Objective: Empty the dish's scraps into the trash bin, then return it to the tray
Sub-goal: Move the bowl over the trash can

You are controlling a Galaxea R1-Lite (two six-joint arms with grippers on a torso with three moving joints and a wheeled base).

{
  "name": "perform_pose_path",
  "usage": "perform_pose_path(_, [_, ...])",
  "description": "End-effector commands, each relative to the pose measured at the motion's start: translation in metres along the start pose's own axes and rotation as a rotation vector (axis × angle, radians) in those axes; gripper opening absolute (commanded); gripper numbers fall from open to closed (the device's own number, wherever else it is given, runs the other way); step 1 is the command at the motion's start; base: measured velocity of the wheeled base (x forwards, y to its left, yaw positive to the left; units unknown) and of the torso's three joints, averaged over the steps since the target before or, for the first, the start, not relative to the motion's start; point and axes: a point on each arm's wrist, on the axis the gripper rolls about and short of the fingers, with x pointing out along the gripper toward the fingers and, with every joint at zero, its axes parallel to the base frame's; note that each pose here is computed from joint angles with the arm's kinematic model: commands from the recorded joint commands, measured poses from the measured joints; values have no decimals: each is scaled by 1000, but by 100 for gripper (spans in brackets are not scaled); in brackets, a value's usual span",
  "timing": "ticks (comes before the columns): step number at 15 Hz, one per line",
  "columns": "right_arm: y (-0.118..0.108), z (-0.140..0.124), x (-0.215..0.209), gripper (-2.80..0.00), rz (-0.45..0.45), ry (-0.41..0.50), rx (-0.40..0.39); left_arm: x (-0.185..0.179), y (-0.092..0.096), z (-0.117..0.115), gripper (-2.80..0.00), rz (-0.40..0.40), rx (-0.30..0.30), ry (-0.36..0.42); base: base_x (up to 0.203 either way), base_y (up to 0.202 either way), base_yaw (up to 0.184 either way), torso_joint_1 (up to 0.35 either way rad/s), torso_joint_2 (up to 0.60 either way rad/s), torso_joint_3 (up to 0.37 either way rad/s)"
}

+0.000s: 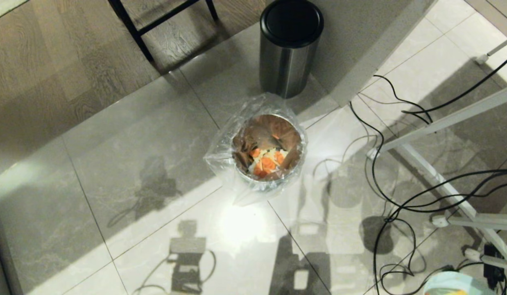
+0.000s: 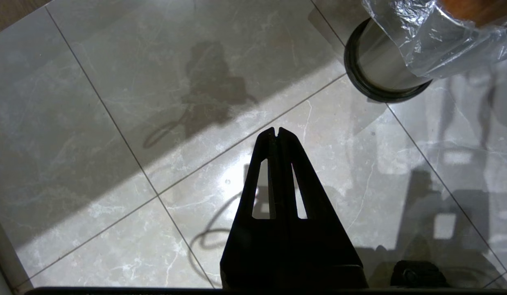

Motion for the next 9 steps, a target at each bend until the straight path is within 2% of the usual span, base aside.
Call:
perform_pose_path(1, [1, 16, 5, -280, -8, 17, 12, 0, 0, 0, -280, 0, 0, 0, 0, 0, 0, 0, 0, 0])
perform_pose_path(6, [-4, 70, 13, -280, -47, -12, 73, 0, 0, 0, -280, 0, 0, 0, 0, 0, 0, 0, 0, 0])
perform_pose_path(9, [-6, 89, 15, -280, -54, -31, 88, 0, 0, 0, -280, 0, -2, 0, 0, 0, 0, 0, 0, 0])
